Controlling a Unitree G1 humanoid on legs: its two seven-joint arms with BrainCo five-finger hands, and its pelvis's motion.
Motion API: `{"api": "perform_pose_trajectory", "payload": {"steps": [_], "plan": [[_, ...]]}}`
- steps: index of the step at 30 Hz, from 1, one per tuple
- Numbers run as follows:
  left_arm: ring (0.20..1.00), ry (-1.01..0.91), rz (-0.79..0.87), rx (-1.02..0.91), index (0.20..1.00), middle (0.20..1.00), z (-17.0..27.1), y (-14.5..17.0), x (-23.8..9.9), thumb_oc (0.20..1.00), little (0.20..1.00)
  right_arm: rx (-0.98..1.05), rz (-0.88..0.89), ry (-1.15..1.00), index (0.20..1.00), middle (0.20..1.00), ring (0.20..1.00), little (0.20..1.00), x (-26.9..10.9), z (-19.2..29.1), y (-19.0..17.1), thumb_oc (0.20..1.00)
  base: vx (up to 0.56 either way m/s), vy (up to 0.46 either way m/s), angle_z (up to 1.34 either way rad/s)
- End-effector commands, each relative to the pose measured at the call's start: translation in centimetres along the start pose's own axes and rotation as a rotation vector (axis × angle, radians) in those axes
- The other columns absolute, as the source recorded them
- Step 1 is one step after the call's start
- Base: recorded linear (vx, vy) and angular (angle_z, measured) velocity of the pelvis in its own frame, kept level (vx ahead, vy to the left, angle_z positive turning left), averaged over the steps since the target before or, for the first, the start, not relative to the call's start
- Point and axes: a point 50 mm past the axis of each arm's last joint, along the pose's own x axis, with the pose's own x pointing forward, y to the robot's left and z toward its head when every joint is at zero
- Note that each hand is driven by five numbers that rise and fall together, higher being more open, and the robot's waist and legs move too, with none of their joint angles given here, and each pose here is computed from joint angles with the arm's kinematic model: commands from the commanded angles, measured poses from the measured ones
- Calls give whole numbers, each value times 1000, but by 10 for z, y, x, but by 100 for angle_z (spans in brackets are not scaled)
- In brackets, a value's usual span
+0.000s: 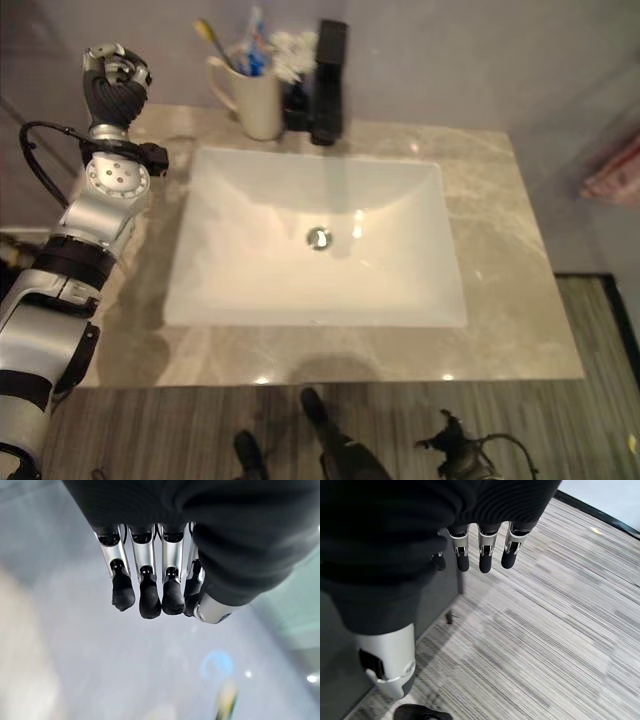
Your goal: Put brush and paste in cup on sink, flatten towel.
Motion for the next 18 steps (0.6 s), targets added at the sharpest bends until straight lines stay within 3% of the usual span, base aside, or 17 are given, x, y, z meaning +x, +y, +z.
{"api": "perform_pose_trajectory", "payload": {"steps": [1, 5, 7, 10, 12, 13, 14, 15, 16, 18], "plan": [[200, -162, 43, -89, 200, 200, 25, 24, 0, 200, 200, -74, 23, 148, 1000, 1000, 1000, 1000, -7, -44, -6, 1000, -71, 83, 62], [200, -223, 40, -169, 200, 200, 18, 58, -35, 200, 200, -14, 44, 178, 1000, 1000, 1000, 1000, -10, -48, 4, 1000, -71, 67, 46], [200, -202, 58, -198, 200, 200, 1, 82, -69, 200, 200, 29, 59, 182, 1000, 1000, 1000, 1000, -12, -48, 11, 1000, -72, 78, 26], [200, 21, 125, -117, 200, 200, -50, 127, -131, 200, 200, 80, 116, 218, 1000, 1000, 1000, 1000, -18, -58, 26, 1000, -42, 100, 24], [200, 89, 139, -98, 200, 200, -61, 136, -148, 200, 200, 90, 142, 245, 1000, 1000, 1000, 1000, -21, -64, 31, 1000, -34, 76, 17], [241, 222, 187, -23, 241, 241, -81, 158, -181, 241, 241, 87, 176, 262, 1000, 1000, 1000, 1000, -24, -68, 38, 1000, -50, 118, 12], [555, 283, 193, 8, 555, 555, -88, 165, -195, 555, 555, 82, 183, 258, 1000, 1000, 1000, 1000, -25, -68, 39, 1000, -34, 92, 9], [677, 285, 194, 9, 677, 677, -88, 165, -196, 677, 677, 79, 184, 259, 1000, 1000, 1000, 1000, -25, -69, 39, 1000, -19, 49, 6], [1000, 356, 208, 29, 1000, 1000, -99, 169, -210, 1000, 1000, 80, 189, 258, 1000, 1000, 1000, 1000, -26, -70, 40, 1000, -24, 54, 15], [1000, 531, 235, 120, 1000, 1000, -122, 182, -243, 1000, 1000, 99, 199, 263, 1000, 1000, 1000, 1000, -27, -72, 42, 1000, -30, 76, 17]]}}
